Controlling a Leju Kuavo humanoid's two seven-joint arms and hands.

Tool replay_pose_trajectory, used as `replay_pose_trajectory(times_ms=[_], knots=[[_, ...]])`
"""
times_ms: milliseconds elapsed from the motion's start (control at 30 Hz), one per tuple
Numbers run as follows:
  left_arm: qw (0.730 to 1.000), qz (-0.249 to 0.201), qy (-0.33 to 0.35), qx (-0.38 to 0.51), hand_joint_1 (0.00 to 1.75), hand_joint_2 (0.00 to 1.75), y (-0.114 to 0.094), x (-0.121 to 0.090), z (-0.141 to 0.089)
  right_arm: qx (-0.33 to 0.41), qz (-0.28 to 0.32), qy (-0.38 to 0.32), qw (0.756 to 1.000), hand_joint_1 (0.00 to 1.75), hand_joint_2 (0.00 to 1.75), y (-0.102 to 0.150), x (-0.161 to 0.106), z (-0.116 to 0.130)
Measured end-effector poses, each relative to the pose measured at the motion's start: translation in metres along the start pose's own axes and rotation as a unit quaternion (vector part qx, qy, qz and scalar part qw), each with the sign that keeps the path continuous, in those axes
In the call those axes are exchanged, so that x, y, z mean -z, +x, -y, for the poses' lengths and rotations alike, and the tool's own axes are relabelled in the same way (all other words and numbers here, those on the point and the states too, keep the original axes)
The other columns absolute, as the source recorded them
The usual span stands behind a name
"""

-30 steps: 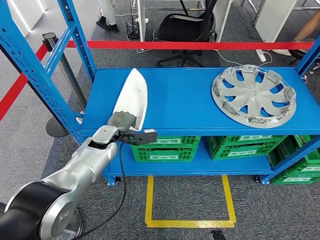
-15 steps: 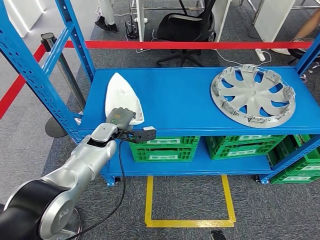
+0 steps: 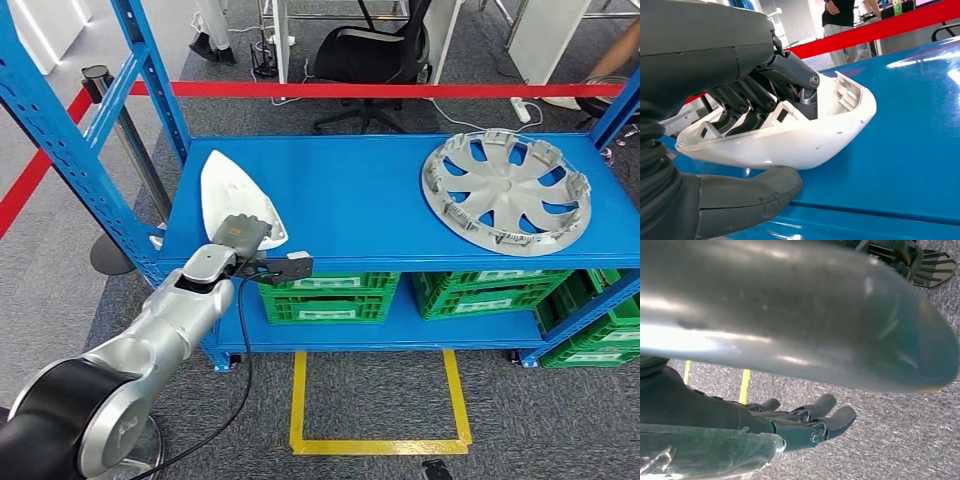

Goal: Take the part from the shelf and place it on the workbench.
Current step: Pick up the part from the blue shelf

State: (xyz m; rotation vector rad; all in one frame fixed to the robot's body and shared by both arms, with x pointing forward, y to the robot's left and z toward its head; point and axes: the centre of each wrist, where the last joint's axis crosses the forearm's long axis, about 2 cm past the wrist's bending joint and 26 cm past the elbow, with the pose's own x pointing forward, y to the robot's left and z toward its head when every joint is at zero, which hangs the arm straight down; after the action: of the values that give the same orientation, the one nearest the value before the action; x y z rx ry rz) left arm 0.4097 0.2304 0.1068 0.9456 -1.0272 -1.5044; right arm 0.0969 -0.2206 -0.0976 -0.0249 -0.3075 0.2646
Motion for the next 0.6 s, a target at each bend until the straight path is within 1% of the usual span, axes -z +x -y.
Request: replay_pose_trajectory(times_ms=[233,600], knots=[[1.000,0.014,0.000,-0.001,1.75,1.75,-0.0001,0.0003,-0.0009,0.000,0.000,0.002,1.000,0.00,0.00,0.0001,0.0000,-0.0001],[1.000,0.015,0.012,-0.001,1.75,1.75,-0.0001,0.0005,-0.0021,0.000,0.001,0.002,1.000,0.00,0.00,0.0000,0.0000,-0.0001]])
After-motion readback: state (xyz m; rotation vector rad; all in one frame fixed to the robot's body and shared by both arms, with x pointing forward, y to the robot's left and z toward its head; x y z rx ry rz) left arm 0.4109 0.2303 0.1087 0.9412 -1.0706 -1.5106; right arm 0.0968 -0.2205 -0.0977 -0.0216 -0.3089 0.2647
